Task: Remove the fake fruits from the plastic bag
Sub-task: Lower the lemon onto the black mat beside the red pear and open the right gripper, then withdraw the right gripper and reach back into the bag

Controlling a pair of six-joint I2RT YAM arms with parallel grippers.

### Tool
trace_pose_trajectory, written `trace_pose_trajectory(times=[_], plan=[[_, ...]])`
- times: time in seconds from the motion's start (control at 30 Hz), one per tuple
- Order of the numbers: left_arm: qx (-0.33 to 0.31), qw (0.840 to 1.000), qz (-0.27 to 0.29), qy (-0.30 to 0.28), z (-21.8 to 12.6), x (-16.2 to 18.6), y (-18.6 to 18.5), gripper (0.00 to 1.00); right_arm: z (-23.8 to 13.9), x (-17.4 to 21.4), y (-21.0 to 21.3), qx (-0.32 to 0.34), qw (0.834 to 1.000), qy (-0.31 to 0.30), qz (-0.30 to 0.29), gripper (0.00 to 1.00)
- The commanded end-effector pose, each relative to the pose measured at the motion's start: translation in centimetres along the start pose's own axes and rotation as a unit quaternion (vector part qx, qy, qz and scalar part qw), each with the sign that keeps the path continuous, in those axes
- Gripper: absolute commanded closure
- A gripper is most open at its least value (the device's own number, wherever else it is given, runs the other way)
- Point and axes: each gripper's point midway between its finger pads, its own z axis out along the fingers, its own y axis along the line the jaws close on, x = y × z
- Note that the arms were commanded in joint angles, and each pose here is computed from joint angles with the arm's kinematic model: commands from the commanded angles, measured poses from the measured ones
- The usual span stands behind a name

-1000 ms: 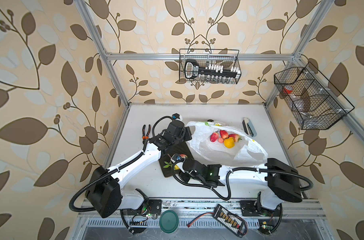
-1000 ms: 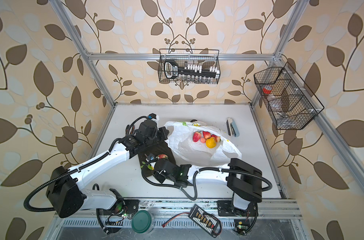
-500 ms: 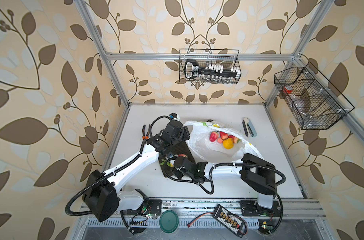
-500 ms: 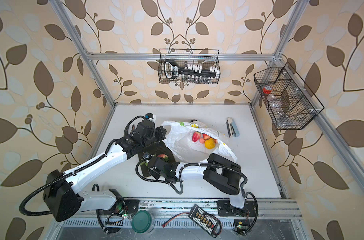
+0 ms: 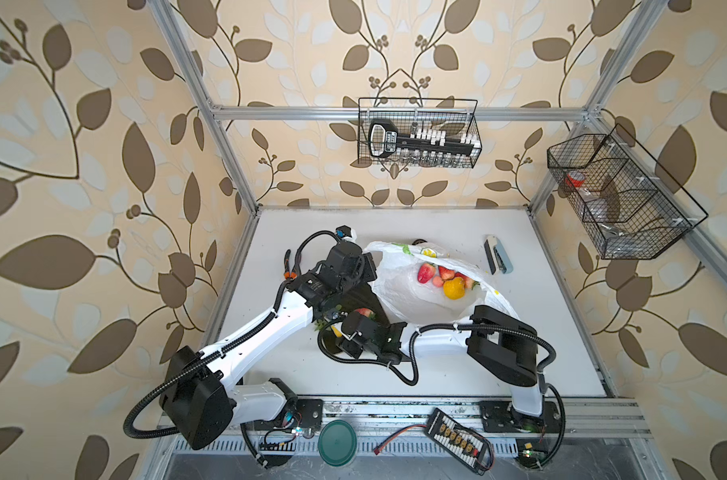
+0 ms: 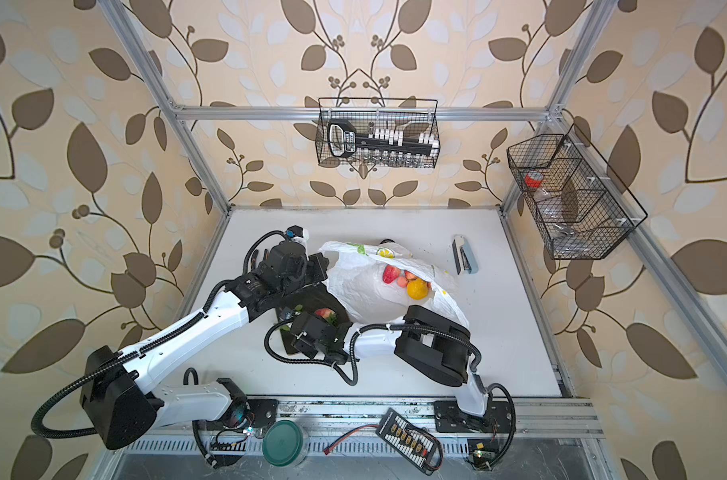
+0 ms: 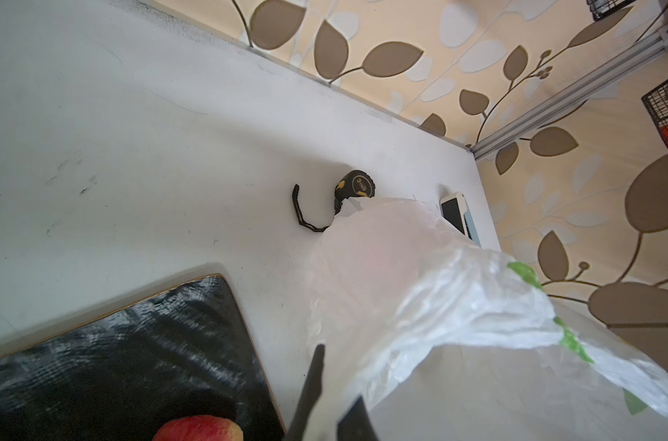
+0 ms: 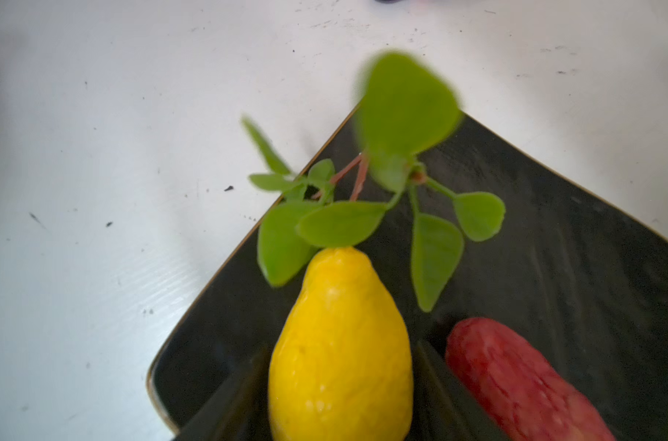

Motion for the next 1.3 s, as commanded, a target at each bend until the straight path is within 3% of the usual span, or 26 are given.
trace_pose_trajectory(times=[0.0,0.2,0.4,0.6,0.77,0.93,1.03,1.17,1.27], plan=[[-0.011,1.0,0.008,-0.025,-0.9,-1.1,0.6,1.0,0.6,0.0,0.4,-0.01,1.0,0.009,-0.024,0.34],[-0.012,1.0,0.009,-0.02,-0.8,-1.0,0.5,1.0,-0.9,-1.9,0.5,-0.02,0.999,-0.018,-0.02,0.22],[-0.01,1.0,0.007,-0.025,-0.8,-1.3,0.3,1.0,-4.7,-3.9,0.6,-0.031,0.997,-0.064,-0.034,0.14],[-0.008,1.0,0.006,-0.029,-0.9,-1.6,0.2,1.0,-9.5,-3.1,1.0,-0.04,0.993,-0.093,-0.058,0.12],[-0.009,0.999,0.004,-0.031,-0.9,-1.6,0.2,1.0,-14.1,-1.5,0.1,-0.041,0.993,-0.102,-0.04,0.18],[-0.005,0.999,0.002,-0.032,-0.7,-1.7,0.1,1.0,-18.7,-0.7,-2.8,-0.005,0.994,-0.103,0.035,0.25],[-0.002,0.999,0.001,-0.033,-0.6,-1.7,0.0,1.0,-21.3,-0.6,-6.1,0.053,0.987,-0.108,0.105,0.32],[0.004,1.0,-0.001,-0.03,-0.7,-1.6,-0.2,1.0,-24.1,-0.5,-10.3,0.126,0.963,-0.118,0.206,0.43],[0.01,1.0,-0.001,-0.025,-0.8,-1.4,-0.3,1.0,-24.7,-0.5,-12.5,0.147,0.941,-0.123,0.278,0.47]])
